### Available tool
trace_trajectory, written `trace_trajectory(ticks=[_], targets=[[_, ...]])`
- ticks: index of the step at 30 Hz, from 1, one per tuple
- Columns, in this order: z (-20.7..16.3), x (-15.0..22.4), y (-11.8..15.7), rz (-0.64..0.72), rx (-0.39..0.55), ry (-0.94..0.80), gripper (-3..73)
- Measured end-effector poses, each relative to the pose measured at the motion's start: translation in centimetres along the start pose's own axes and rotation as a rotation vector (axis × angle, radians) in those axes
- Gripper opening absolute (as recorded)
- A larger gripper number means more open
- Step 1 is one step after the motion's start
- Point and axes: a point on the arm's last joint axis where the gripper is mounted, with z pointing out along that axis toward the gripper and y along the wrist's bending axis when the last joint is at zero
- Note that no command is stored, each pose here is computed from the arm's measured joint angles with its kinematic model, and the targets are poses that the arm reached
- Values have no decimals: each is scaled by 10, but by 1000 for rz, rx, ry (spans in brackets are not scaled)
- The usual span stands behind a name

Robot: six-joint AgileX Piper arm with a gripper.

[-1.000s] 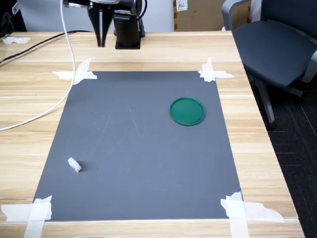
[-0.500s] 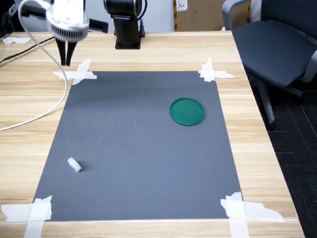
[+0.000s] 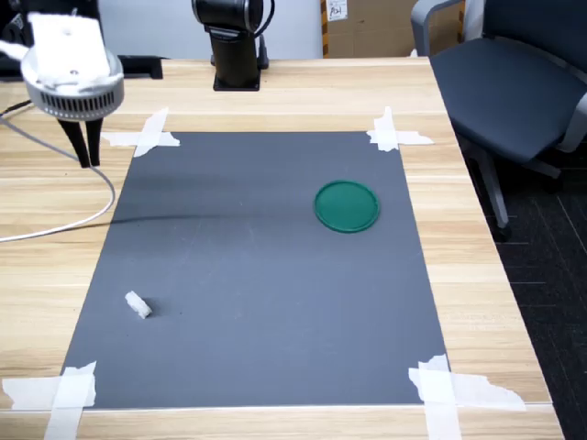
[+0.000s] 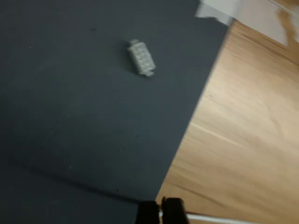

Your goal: Grasp a white terminal and put it in the green lid.

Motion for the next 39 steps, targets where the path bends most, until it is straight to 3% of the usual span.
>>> trace_trajectory(ticks=[8, 17, 21, 31, 34, 39], targets=[[22, -9, -15, -261, -157, 44, -29], [43, -16, -31, -307, -235, 116, 1], [52, -15, -39, -334, -238, 174, 106], [69, -19, -43, -299, -265, 147, 539], [69, -24, -39, -260, -294, 85, 579], [75, -29, -39, -232, -295, 40, 585]])
